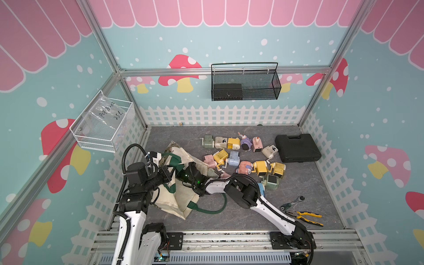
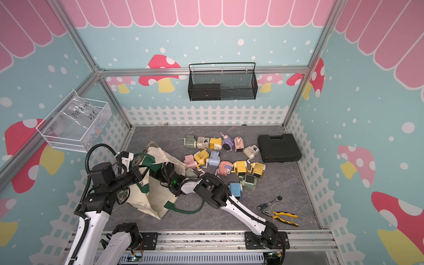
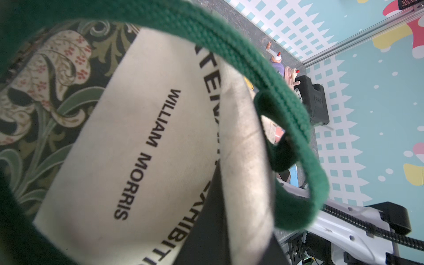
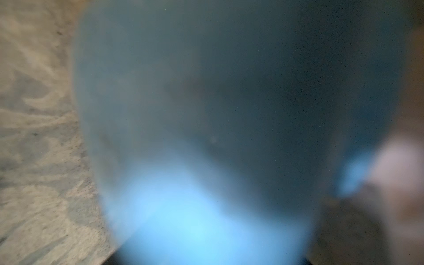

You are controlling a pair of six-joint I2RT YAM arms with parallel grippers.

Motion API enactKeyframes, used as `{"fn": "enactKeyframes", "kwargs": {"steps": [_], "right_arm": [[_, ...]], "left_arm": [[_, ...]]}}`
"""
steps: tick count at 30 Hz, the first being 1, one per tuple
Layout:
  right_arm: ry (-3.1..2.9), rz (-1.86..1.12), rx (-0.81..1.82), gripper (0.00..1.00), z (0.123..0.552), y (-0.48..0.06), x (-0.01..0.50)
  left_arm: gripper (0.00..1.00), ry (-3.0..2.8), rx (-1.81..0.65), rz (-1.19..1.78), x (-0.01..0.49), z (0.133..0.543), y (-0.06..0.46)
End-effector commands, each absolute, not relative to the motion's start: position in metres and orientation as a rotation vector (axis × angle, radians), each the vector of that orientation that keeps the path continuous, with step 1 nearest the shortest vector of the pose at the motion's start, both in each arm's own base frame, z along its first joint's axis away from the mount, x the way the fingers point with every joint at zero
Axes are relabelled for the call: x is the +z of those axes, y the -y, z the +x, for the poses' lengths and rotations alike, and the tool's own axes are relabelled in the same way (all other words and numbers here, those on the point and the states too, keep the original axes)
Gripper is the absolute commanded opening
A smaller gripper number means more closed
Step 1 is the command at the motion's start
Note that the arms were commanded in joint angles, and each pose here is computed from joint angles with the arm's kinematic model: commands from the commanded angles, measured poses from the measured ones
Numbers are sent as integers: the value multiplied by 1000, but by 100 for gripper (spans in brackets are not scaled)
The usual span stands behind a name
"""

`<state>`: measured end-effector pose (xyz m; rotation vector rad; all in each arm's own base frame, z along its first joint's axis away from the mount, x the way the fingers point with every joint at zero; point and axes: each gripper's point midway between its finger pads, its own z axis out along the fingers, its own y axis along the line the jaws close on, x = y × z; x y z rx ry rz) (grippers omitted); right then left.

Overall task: Take out the pencil sharpeners from the tote bags
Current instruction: Pick up the pencil sharpener from the canvas bag.

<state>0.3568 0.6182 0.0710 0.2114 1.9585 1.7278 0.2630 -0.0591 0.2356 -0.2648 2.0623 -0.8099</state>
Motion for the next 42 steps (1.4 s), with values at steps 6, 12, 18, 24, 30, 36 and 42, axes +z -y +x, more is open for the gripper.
{"fn": "enactKeyframes", "kwargs": {"steps": [6, 12, 18, 24, 30, 36, 42], "right_arm": [[-2076, 280, 1511, 56, 397, -568, 2], [-2054, 211, 1528, 53, 388, -567, 11], [-2000, 74, 1511, 52, 378, -570, 37], [-2003, 7, 1485, 51, 361, -563, 45], [-2032, 1, 1483, 50, 343, -548, 36], [-2055, -16, 1454, 50, 336, -538, 23], [-1997, -87, 1441, 50, 334, -536, 38]], "left_arm": [[0, -2033, -766, -229, 250, 259, 58], [0, -2059, -698, -288, 243, 262, 46], [0, -2079, -653, -336, 237, 264, 38], [0, -2082, -622, -370, 234, 265, 31], [0, -2079, -597, -390, 234, 264, 25], [0, -2074, -583, -404, 234, 264, 22], [0, -2076, -575, -414, 234, 264, 20]]}}
